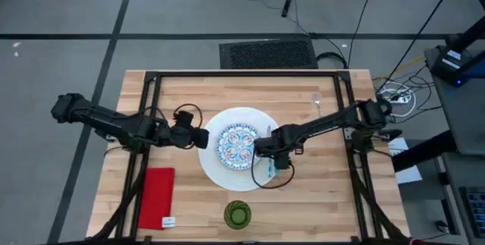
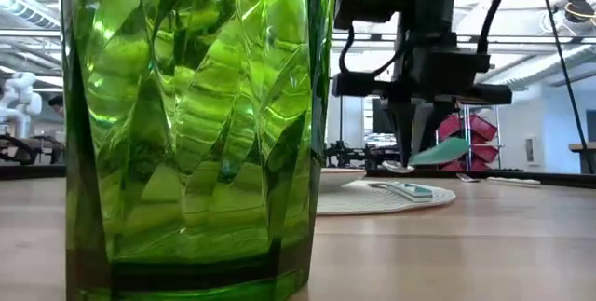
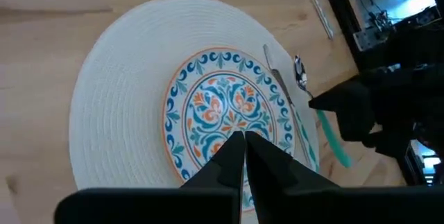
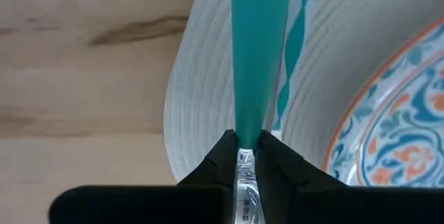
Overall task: Set table place
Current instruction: Put the light blue spoon to the right side of the white table knife on the white tablemat
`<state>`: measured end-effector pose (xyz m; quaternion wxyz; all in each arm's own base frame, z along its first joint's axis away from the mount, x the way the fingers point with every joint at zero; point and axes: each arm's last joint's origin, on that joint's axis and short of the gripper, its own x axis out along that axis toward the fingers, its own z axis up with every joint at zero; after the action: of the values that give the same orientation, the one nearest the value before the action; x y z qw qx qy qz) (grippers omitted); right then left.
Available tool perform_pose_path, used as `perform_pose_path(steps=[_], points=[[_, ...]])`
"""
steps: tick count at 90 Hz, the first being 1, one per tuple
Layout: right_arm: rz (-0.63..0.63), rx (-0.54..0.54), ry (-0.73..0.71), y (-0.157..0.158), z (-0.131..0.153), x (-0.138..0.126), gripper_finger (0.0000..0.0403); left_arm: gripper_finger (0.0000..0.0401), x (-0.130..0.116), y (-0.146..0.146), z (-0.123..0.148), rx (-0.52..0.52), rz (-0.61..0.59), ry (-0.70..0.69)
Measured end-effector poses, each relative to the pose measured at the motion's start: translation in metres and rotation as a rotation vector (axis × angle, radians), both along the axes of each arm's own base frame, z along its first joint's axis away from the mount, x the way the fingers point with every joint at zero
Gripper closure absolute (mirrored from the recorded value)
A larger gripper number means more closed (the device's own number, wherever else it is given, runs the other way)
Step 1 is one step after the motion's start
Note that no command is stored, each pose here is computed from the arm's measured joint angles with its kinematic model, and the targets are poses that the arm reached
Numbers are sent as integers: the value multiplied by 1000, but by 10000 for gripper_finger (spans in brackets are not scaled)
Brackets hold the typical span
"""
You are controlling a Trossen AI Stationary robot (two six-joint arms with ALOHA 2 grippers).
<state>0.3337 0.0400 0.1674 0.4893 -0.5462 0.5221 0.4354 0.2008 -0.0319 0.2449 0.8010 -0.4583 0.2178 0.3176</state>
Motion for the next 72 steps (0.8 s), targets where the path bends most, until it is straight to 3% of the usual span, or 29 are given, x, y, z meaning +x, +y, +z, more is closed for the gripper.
perform_pose_path(steps=[53,72], points=[[-48,-7,51,2,-21,4,386,401,0,0,0,-2,-4,1],[-84,1,38,3,-21,5,351,401,0,0,0,-3,-6,2]])
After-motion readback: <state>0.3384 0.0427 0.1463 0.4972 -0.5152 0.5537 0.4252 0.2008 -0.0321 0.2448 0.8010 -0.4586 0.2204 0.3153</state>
